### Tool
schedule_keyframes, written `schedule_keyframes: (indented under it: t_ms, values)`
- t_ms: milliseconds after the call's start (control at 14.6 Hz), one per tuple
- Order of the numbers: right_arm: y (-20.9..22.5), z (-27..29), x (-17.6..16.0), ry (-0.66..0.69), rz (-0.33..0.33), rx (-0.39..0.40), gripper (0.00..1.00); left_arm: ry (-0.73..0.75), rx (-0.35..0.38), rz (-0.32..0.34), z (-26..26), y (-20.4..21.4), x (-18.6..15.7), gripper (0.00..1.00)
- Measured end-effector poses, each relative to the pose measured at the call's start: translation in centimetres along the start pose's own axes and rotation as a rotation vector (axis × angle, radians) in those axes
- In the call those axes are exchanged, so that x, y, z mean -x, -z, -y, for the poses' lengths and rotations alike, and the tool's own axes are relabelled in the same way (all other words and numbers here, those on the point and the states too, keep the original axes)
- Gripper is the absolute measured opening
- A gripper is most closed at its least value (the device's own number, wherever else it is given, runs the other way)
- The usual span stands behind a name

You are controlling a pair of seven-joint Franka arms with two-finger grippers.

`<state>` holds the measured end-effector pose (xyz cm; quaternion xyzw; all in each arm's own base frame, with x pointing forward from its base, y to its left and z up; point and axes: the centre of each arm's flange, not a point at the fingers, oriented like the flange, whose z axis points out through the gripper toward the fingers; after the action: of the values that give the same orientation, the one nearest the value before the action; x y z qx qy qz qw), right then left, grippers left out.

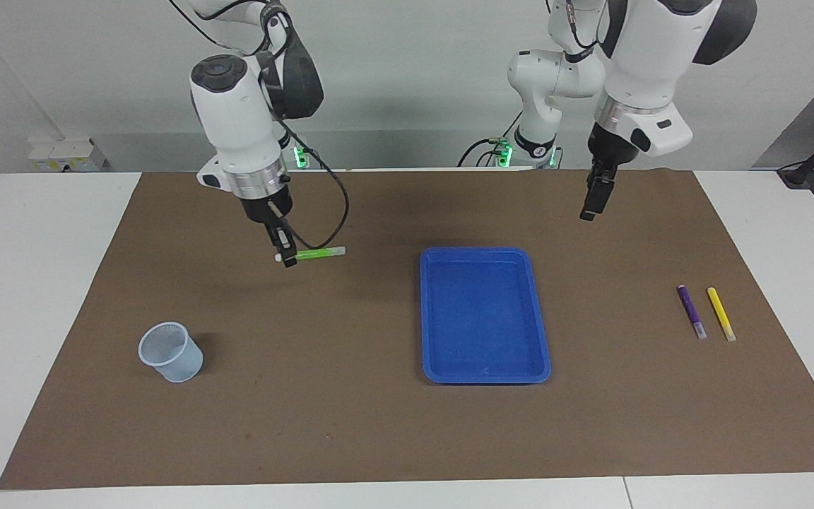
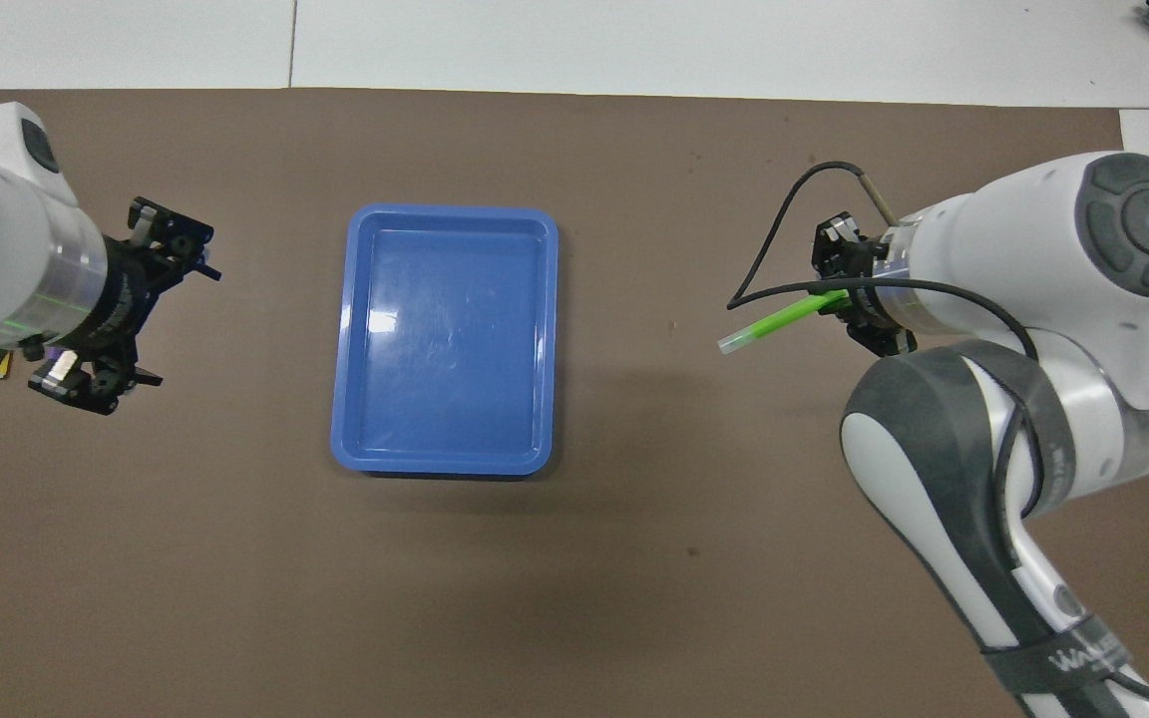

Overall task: Transfer and insert pens with both arms
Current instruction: 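Carry the green pen to the white cup while the left gripper retreats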

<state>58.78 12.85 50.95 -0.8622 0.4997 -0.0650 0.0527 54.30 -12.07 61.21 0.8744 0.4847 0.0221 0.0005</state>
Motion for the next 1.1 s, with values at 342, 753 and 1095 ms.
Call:
schedule_keyframes:
  t_ms: [342, 753, 1095]
  values:
    - [-0.9, -2.2, -7.2, 0.253, -0.144, -0.041, 0.18, -0.38, 0.005, 0.018, 2.8, -0.3, -6.5, 1.0]
    - [-1.5, -6.4, -16.1, 0.615, -0.352, -0.122, 0.18, -0.771, -0.002, 0.029, 5.5, -1.1, -11.1, 1.0]
    - [-3.5, -8.2, -20.3, 0.862, -0.528, -0.157, 0.18, -0.879, -0.01, 0.043, 5.6, -2.8, -12.4, 1.0]
